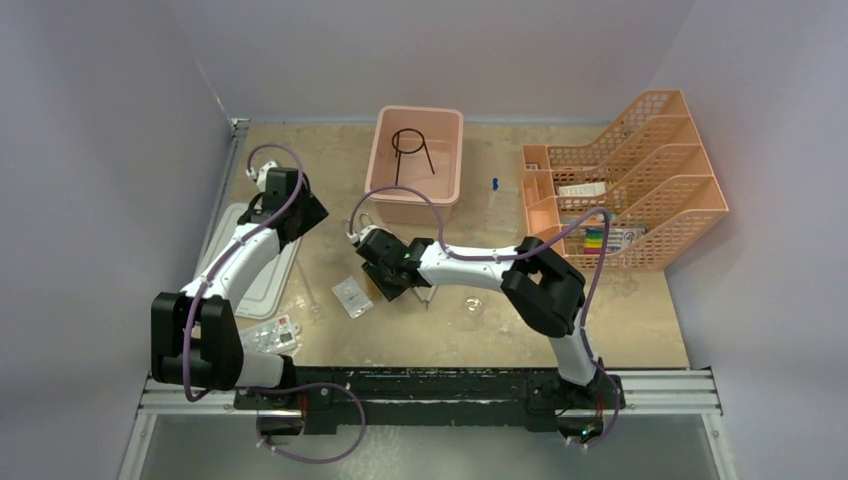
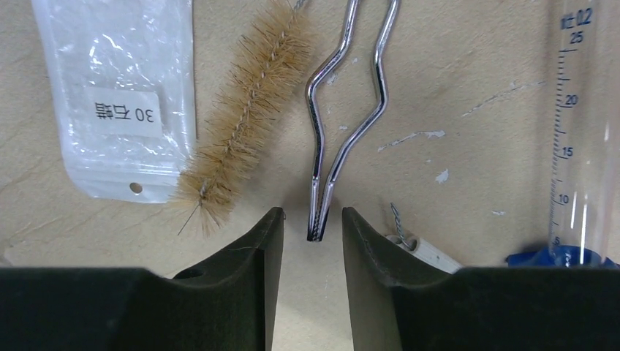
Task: Organize the chemistry lab equipment
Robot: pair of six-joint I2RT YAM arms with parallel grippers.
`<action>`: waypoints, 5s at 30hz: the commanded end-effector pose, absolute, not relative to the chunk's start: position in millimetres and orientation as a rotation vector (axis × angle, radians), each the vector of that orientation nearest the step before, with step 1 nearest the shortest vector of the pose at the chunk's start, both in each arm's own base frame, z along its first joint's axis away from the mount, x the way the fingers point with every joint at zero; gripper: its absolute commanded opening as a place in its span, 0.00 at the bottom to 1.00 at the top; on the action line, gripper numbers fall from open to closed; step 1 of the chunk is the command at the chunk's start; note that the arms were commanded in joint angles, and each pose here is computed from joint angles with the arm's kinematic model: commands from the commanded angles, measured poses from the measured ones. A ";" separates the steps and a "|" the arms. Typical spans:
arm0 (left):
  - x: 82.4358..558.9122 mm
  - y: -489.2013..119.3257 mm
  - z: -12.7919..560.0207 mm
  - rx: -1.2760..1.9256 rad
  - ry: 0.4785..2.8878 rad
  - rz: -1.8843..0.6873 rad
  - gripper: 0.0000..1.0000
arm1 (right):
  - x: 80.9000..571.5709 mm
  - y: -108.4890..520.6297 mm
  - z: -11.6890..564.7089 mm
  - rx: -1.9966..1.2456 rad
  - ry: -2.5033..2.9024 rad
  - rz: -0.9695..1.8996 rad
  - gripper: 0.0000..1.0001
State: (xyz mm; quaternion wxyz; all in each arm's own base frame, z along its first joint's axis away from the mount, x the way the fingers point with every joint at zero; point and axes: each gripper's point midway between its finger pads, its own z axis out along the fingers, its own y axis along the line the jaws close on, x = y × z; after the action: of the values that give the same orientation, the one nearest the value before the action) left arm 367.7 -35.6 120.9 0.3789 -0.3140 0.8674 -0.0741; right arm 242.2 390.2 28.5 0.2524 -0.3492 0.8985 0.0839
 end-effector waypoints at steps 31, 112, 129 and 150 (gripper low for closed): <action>355.5 -51.9 136.5 -0.845 2.190 -0.363 0.68 | 264.9 393.8 90.4 -0.850 2.278 0.246 0.00; 342.8 -202.1 384.2 0.006 1.611 -1.332 0.00 | 313.2 417.2 312.4 -0.362 1.999 1.081 0.44; 340.1 -205.5 375.6 0.044 1.618 -1.346 0.12 | 332.2 400.0 324.6 -0.255 1.915 1.129 0.00; 377.8 -171.8 342.2 -0.058 1.792 -0.971 0.61 | 402.0 321.0 296.8 -0.065 1.975 0.738 0.00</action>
State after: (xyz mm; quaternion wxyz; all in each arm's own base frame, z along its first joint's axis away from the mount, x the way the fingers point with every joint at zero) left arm 365.6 -186.4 330.4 0.4871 -0.0156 0.7478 -0.4508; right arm 375.4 341.1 271.8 0.4459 -0.0441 0.8253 0.3436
